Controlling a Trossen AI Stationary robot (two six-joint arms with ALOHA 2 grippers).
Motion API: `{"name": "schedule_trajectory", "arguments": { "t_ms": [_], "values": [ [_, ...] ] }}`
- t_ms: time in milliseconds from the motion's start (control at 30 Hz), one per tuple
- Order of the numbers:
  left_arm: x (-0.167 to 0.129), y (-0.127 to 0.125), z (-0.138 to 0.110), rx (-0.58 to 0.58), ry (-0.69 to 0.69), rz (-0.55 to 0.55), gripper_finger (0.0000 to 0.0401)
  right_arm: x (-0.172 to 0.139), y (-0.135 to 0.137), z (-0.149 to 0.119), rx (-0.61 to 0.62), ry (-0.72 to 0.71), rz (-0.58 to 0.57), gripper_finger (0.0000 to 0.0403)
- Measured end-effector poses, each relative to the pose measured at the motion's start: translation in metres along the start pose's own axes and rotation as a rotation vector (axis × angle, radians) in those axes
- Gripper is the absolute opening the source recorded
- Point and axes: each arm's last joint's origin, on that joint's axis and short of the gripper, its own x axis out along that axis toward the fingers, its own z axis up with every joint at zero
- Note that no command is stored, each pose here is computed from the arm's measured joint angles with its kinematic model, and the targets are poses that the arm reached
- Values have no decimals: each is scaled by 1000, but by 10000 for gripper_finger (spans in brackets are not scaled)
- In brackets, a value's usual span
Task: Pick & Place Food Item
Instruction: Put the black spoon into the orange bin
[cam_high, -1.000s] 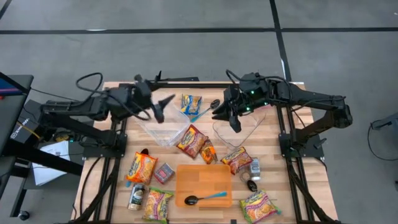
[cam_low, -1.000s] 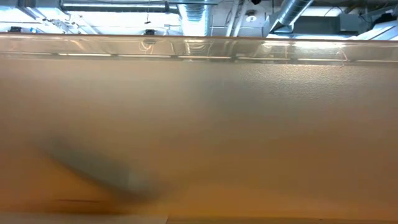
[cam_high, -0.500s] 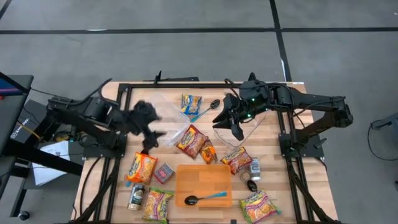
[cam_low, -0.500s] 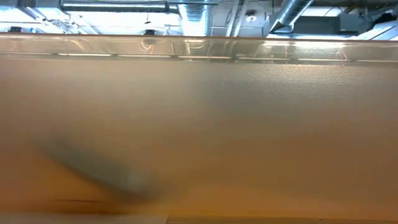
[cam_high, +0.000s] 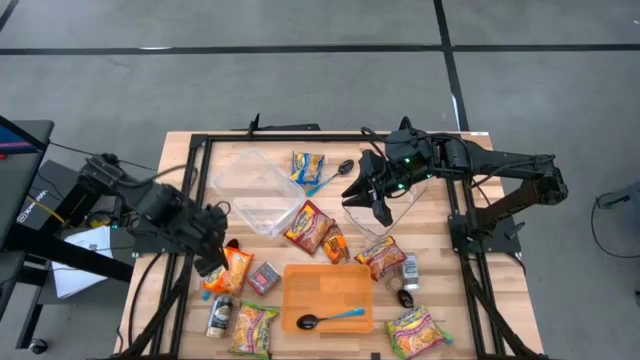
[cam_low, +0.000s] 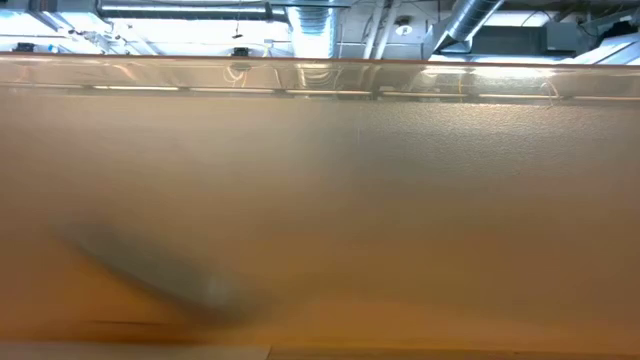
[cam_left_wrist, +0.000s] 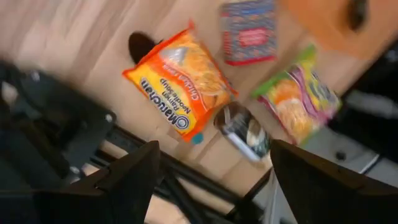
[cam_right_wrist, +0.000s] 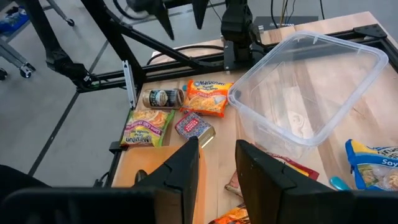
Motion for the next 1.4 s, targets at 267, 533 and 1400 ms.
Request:
{"name": "schedule_trajectory", "arguments": {
  "t_ms": [267, 533, 1400],
  "values": [
    [72, 13, -2, -316, 19, 141, 299, 0, 0, -1, 3, 8, -1, 100],
    [138, 30, -3, -402, -117, 198, 251, 0, 0, -1, 21, 9, 0, 100],
    [212, 68, -10, -426, -288, 174, 236, 0, 0, -3, 111, 26, -9, 100]
  ]
}}
